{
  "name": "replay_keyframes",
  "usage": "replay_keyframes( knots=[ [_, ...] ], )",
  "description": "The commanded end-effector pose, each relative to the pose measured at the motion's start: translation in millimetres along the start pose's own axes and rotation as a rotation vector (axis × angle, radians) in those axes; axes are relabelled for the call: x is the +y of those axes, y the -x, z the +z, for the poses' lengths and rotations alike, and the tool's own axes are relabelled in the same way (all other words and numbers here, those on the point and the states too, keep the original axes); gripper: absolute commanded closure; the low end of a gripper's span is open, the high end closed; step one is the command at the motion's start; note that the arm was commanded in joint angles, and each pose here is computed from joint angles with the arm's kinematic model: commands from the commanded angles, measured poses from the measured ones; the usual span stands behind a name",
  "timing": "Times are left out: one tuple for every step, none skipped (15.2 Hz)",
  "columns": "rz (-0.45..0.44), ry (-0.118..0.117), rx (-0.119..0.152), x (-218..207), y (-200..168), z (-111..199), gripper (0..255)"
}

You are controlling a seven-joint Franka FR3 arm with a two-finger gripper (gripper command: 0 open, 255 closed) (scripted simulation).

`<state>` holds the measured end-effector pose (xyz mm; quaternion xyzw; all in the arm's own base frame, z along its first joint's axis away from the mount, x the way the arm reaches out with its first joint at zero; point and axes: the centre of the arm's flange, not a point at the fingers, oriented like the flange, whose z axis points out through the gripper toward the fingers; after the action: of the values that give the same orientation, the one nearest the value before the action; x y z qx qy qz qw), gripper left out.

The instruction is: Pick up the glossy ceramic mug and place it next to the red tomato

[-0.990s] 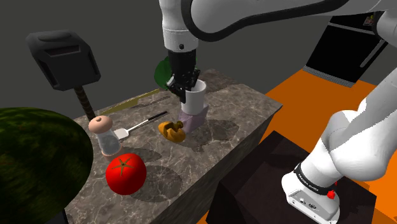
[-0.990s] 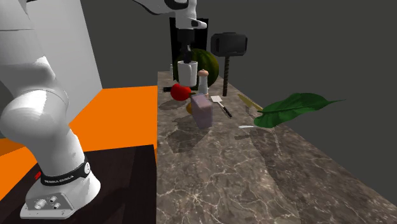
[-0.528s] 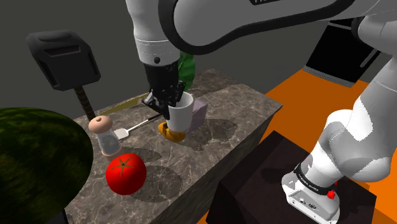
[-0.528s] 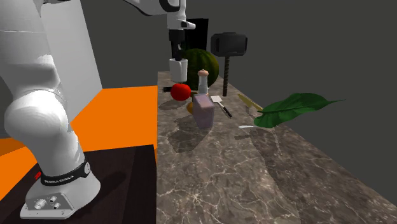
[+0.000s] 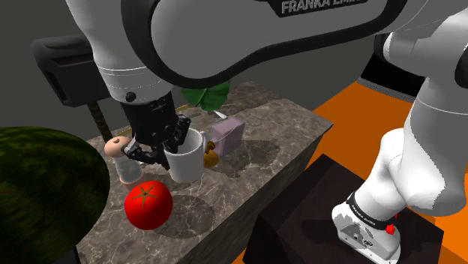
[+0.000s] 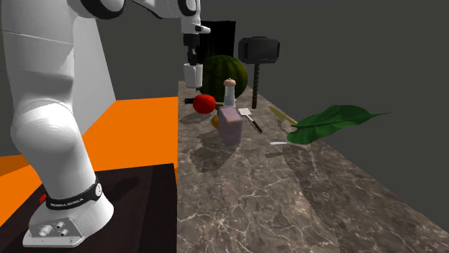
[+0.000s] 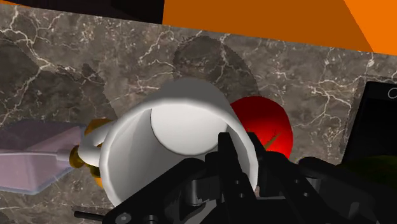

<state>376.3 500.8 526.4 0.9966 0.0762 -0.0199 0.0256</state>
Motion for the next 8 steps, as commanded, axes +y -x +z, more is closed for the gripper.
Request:
replay_keyframes(
  knots=[
    [0.002, 0.000, 0.000, -28.0, 7.8, -2.5, 255],
    [0.002, 0.000, 0.000, -40.9, 10.3, -3.0, 255],
    [0.002, 0.000, 0.000, -53.9, 12.9, -3.6, 255],
    [0.002, 0.000, 0.000, -66.8, 15.4, -4.1, 255],
    [0.002, 0.000, 0.000, -79.7, 18.0, -4.6, 255],
    [0.002, 0.000, 0.000, -92.7, 20.6, -5.1, 255],
    [0.002, 0.000, 0.000, -105.6, 23.1, -5.7, 255],
    [0.002, 0.000, 0.000, -118.6, 25.7, -6.2, 255]
  ],
)
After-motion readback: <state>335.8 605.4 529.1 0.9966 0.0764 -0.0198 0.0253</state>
